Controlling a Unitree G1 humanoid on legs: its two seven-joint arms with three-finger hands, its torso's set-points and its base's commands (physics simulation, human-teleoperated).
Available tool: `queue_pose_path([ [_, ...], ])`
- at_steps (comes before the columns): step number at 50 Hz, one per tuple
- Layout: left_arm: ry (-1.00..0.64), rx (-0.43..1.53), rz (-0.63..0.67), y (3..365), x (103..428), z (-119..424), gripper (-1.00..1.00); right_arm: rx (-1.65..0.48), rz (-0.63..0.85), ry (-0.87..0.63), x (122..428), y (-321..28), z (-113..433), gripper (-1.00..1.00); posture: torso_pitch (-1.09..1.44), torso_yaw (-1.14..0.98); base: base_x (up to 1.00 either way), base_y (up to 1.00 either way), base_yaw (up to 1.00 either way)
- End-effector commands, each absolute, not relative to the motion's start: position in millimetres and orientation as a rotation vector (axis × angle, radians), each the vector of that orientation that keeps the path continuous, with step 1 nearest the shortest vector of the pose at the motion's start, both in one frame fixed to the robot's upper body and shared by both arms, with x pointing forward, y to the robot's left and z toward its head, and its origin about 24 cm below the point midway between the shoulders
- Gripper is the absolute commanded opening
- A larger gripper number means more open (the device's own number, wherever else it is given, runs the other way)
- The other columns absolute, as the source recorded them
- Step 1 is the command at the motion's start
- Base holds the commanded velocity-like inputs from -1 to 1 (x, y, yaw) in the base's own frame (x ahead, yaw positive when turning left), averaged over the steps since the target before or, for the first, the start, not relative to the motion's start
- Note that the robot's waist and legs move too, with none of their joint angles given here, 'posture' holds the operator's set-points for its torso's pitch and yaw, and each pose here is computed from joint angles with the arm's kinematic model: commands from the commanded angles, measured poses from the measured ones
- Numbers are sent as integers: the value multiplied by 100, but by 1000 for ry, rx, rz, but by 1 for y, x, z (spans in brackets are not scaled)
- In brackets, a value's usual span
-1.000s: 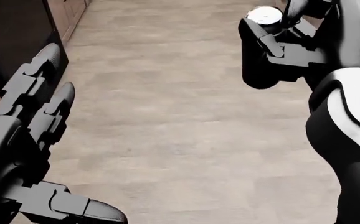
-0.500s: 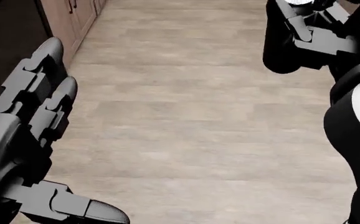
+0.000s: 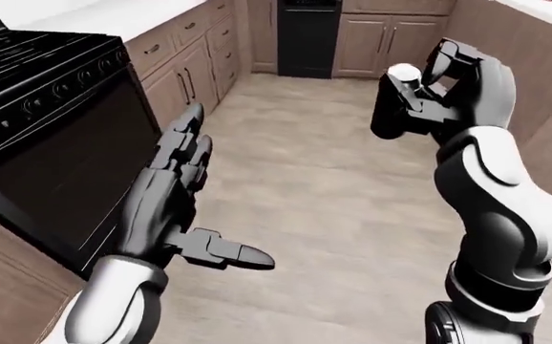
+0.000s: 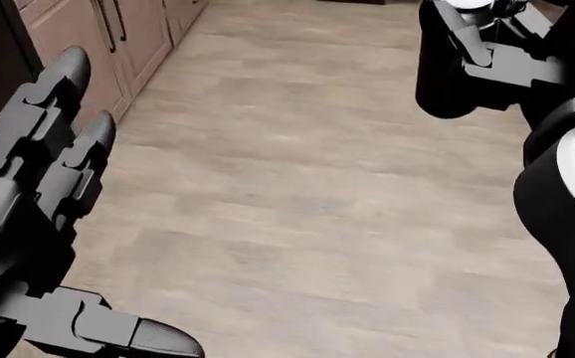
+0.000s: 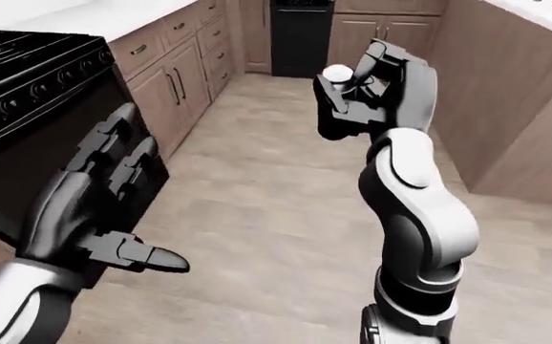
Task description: Move the drinks to the dining counter.
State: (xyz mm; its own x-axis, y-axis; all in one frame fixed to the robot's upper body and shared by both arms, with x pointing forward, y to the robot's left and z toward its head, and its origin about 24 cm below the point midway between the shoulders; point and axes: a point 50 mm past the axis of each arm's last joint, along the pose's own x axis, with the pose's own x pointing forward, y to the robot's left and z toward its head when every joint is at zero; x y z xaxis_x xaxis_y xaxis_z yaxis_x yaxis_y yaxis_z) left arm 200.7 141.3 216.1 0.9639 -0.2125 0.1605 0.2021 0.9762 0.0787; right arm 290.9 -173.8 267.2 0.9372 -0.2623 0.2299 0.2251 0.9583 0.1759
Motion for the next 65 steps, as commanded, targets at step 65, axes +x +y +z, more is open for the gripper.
queue_pose_path([
  [65,-193,55,-219,139,200,218,100,121,-237,-336,283,-174,275,-100,0,0,70,-32,-35],
])
